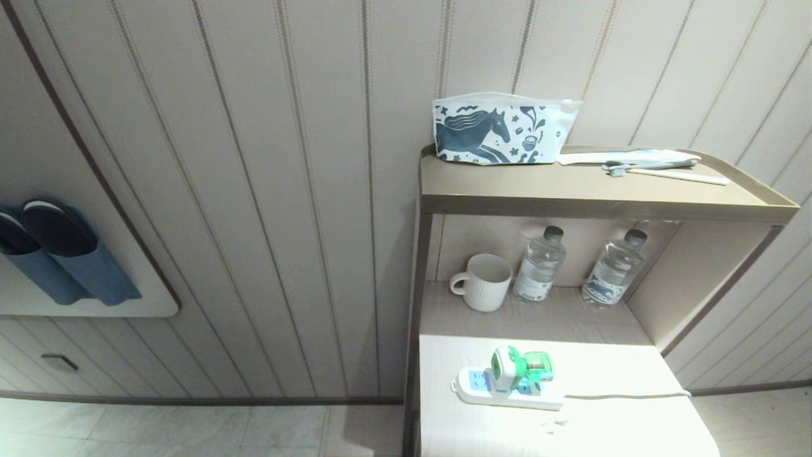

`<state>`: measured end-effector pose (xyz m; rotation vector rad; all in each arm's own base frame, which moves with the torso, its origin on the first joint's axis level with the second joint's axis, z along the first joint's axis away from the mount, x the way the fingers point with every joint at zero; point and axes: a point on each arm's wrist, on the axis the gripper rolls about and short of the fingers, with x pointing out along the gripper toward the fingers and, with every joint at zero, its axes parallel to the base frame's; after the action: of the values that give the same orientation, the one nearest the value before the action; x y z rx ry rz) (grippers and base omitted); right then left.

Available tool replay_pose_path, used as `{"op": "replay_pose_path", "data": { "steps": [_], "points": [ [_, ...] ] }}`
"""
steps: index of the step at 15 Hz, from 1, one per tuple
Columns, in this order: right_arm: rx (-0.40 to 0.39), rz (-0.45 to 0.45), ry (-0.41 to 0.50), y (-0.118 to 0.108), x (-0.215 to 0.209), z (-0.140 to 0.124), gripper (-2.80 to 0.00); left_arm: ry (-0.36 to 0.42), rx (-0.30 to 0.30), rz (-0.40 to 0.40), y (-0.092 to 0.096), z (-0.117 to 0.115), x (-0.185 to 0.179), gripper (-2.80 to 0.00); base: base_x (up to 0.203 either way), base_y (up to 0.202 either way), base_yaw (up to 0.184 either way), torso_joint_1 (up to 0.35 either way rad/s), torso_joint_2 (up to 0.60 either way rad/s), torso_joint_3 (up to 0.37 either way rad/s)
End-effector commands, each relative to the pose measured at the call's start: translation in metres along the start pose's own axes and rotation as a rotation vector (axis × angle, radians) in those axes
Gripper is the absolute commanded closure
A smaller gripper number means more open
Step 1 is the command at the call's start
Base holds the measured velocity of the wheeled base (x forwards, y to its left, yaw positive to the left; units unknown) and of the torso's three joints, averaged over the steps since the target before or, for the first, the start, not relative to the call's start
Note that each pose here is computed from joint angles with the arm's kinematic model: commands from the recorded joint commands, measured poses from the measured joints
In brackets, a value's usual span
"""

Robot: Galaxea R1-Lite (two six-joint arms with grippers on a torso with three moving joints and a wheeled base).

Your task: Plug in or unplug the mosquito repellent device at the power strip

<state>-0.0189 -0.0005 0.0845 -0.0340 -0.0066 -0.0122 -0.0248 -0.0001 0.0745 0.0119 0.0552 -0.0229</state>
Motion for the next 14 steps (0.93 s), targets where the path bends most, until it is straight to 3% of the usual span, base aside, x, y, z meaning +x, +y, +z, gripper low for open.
{"op": "replay_pose_path", "data": {
  "steps": [1, 7, 14],
  "points": [
    [0.017, -0.009, -0.039, -0.0002, -0.0040, -0.0043, 0.00, 0.001, 0.000, 0.000, 0.0000, -0.0001, 0.0000, 0.00, 0.000, 0.000, 0.000, 0.000, 0.00, 0.000],
    [-0.018, 0.012, 0.029, 0.0005, -0.0040, -0.0114, 0.00, 0.003, 0.000, 0.000, 0.0000, -0.0001, 0.0001, 0.00, 0.000, 0.000, 0.000, 0.000, 0.00, 0.000],
    [0.067, 0.006, 0.027, 0.0004, -0.0040, -0.0110, 0.00, 0.000, 0.000, 0.000, 0.0000, 0.0000, 0.0000, 0.00, 0.000, 0.000, 0.000, 0.000, 0.00, 0.000]
  ]
}}
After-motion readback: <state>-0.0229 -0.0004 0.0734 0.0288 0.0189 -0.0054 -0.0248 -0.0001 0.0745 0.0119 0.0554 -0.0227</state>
